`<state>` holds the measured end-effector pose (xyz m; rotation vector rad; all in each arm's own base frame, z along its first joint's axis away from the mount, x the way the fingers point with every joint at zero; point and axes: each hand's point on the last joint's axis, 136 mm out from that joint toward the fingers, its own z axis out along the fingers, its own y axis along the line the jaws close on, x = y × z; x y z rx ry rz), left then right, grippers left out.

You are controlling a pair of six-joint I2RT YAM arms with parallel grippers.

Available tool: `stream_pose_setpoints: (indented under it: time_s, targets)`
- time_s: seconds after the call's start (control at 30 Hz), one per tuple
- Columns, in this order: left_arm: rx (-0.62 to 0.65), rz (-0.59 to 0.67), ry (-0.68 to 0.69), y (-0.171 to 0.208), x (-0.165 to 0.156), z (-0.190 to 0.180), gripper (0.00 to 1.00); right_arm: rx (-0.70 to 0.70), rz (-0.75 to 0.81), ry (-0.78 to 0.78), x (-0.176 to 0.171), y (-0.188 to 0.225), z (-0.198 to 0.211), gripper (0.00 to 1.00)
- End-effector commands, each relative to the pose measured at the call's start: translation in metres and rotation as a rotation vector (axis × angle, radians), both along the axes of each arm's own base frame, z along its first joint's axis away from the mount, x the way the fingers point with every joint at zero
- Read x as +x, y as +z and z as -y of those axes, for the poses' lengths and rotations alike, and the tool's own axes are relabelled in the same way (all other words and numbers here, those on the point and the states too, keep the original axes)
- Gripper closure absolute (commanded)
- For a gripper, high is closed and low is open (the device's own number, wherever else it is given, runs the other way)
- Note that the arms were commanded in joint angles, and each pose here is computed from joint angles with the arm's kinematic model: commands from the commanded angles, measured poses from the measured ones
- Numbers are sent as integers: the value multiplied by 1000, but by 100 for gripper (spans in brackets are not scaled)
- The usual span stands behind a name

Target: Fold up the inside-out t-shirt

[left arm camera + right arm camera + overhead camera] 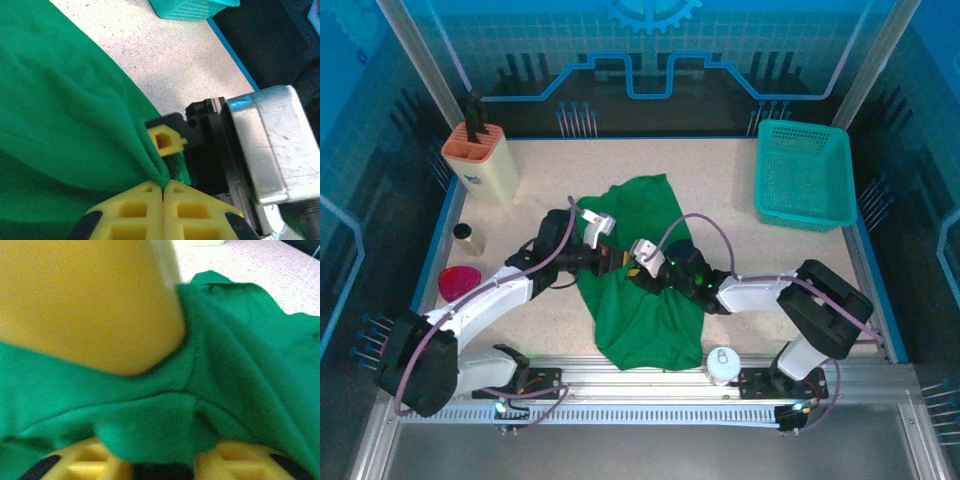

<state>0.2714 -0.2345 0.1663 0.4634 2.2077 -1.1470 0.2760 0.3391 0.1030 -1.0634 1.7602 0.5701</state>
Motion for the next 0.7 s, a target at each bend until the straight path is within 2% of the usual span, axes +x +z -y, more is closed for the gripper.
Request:
stream_pose_setpoints:
  time_s: [0.0, 0.1, 0.17, 0.2, 0.23, 0.27, 0.3, 0.37, 0.43, 0.5, 0.6, 0.67]
  targets:
    - [-81, -34, -35, 10, -3, 5, 100, 94, 31, -102, 21, 11, -3, 55]
    - [-108, -50, -40, 12, -1, 7, 100, 65, 70, -81, 25, 3, -8, 53]
    - [-129, -66, -32, 13, 2, 6, 100, 48, 77, -46, 26, -4, -15, 57]
    - [-141, -71, -24, 14, 4, 5, 100, 51, 85, -28, 25, -6, -18, 66]
    - [-149, -77, -13, 14, 6, 4, 100, 68, 106, -15, 24, -5, -20, 82]
    - [-150, -80, 1, 12, 9, 3, 100, 97, 143, 3, 21, 1, -21, 93]
    - [-140, -90, 32, 8, 14, -1, 100, 137, 208, 29, 15, 12, -21, 100]
    - [-82, -135, 154, -8, 30, -16, 100, 197, 360, 46, 5, 36, -13, 100]
    - [31, -202, 350, -37, 50, -43, 100, 179, 526, 36, -3, 56, -4, 100]
    - [133, -262, 480, -62, 61, -64, 100, 76, 665, 56, -9, 67, -4, 100]
    - [228, -323, 526, -95, 71, -73, 100, -129, 789, 128, -17, 72, -13, 100]
    - [269, -410, 525, -119, 75, -71, 100, -338, 864, 202, -21, 61, -20, 100]
